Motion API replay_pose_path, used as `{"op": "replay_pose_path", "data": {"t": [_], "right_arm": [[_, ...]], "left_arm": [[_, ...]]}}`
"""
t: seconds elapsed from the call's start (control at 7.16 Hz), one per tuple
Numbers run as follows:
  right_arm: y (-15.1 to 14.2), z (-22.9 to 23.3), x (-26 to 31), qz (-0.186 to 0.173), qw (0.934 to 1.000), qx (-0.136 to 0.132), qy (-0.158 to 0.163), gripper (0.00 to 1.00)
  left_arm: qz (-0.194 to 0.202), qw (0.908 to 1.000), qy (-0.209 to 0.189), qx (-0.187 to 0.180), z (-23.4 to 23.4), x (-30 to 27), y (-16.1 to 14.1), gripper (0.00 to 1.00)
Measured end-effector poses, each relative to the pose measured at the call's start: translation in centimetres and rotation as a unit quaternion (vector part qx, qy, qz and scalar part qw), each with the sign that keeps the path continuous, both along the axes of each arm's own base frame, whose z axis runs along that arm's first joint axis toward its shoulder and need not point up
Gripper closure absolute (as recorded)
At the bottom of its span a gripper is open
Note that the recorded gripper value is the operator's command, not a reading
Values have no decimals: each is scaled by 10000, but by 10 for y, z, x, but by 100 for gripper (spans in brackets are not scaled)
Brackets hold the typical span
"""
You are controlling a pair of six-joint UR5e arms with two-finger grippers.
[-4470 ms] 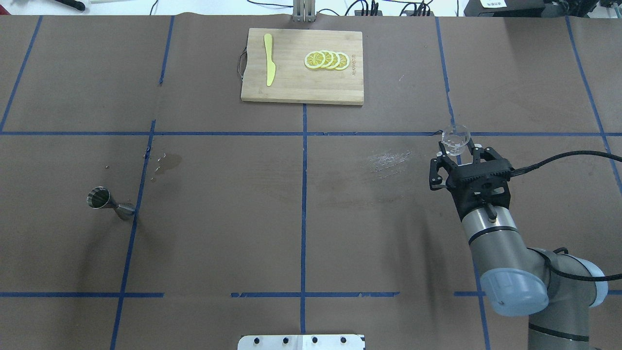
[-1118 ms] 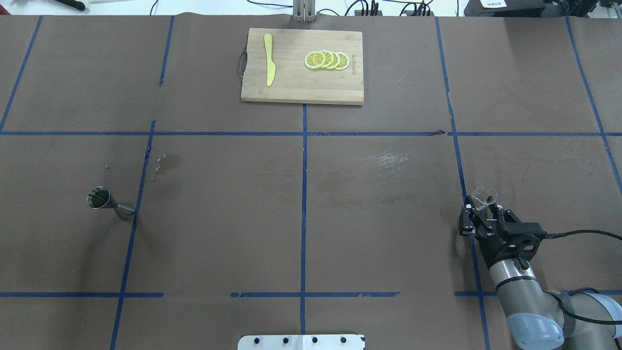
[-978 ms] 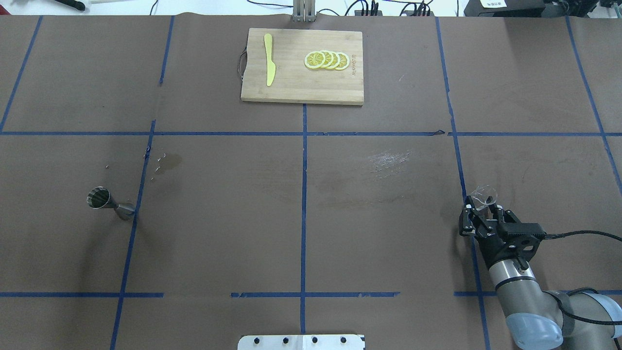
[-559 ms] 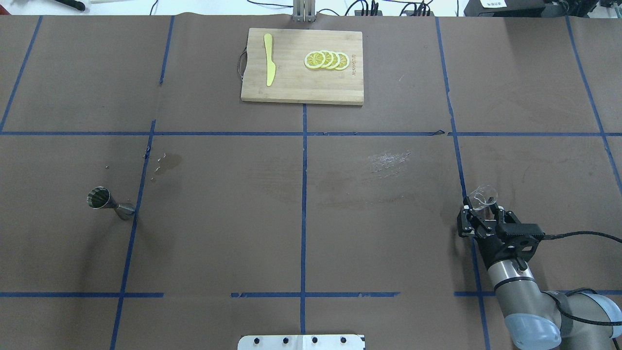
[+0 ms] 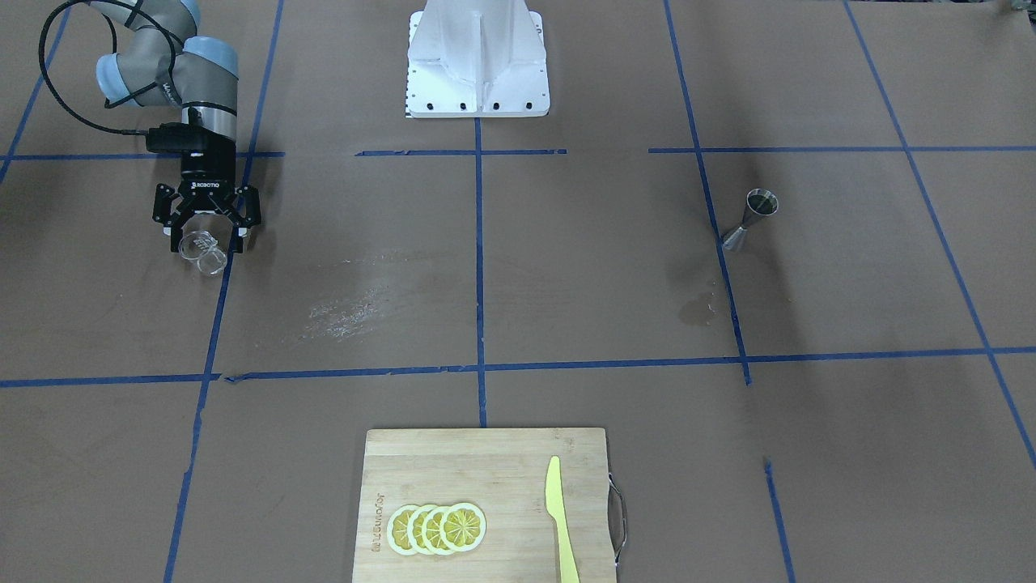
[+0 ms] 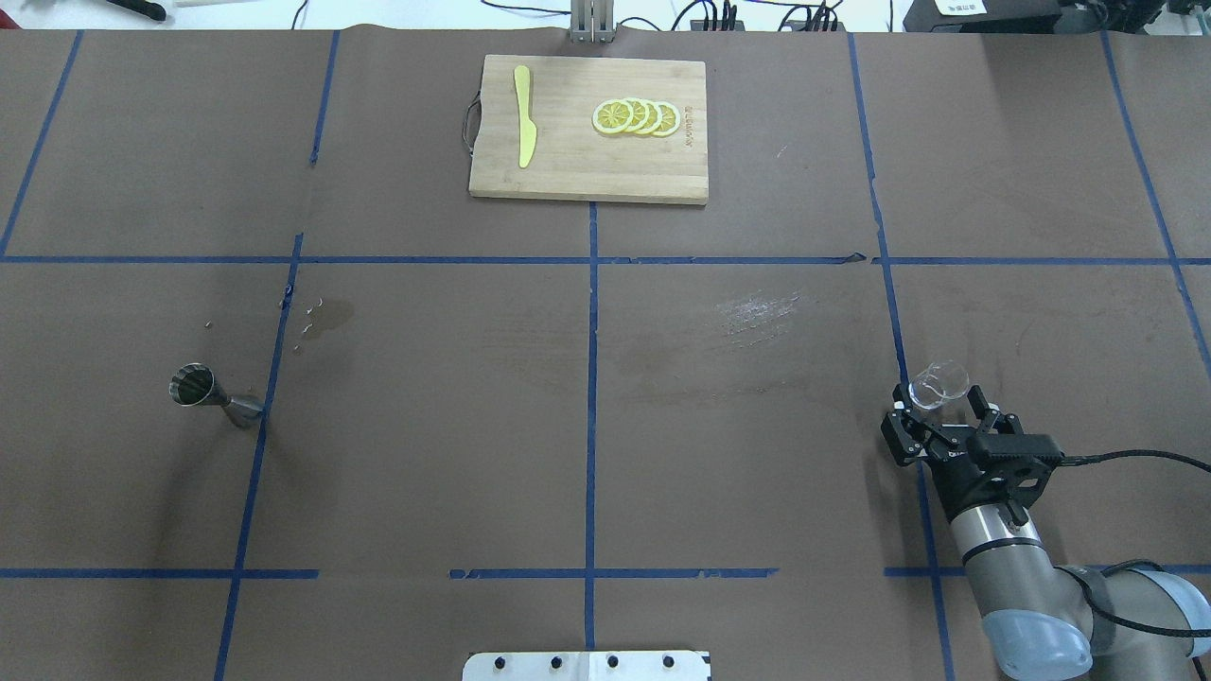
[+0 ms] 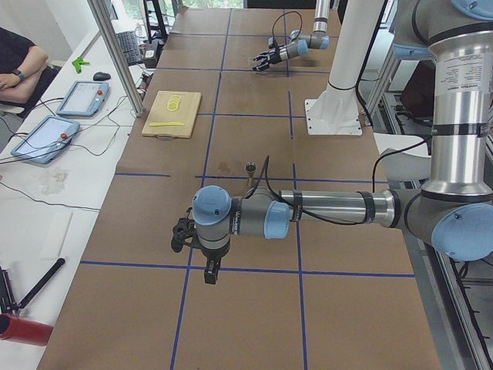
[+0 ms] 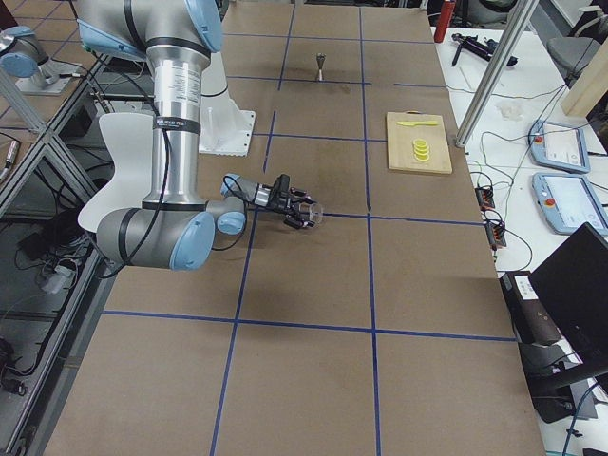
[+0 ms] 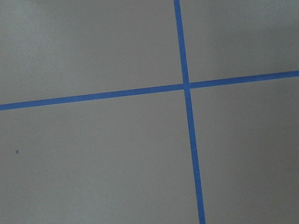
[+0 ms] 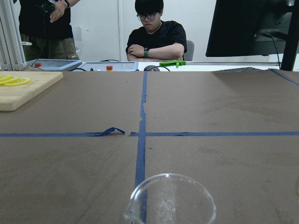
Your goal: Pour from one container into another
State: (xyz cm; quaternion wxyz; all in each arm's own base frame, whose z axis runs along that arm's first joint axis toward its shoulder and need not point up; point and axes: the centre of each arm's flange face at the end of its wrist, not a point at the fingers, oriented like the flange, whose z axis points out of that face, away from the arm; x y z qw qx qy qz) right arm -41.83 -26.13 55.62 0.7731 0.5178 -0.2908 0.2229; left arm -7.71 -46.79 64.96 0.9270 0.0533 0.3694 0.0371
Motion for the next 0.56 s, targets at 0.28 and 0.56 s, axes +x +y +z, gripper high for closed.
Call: {"op": "replay_pose_path", "data": {"t": [0.28,0.56], "right_arm": [[-3,-18,9,83,9997,198,112,0],[-2,-46,24,20,9993,319,187,0]], "left_arm": [[0,10000,0,-1,0,0,0,0],[0,10000,0,4,0,0,0,0]]}}
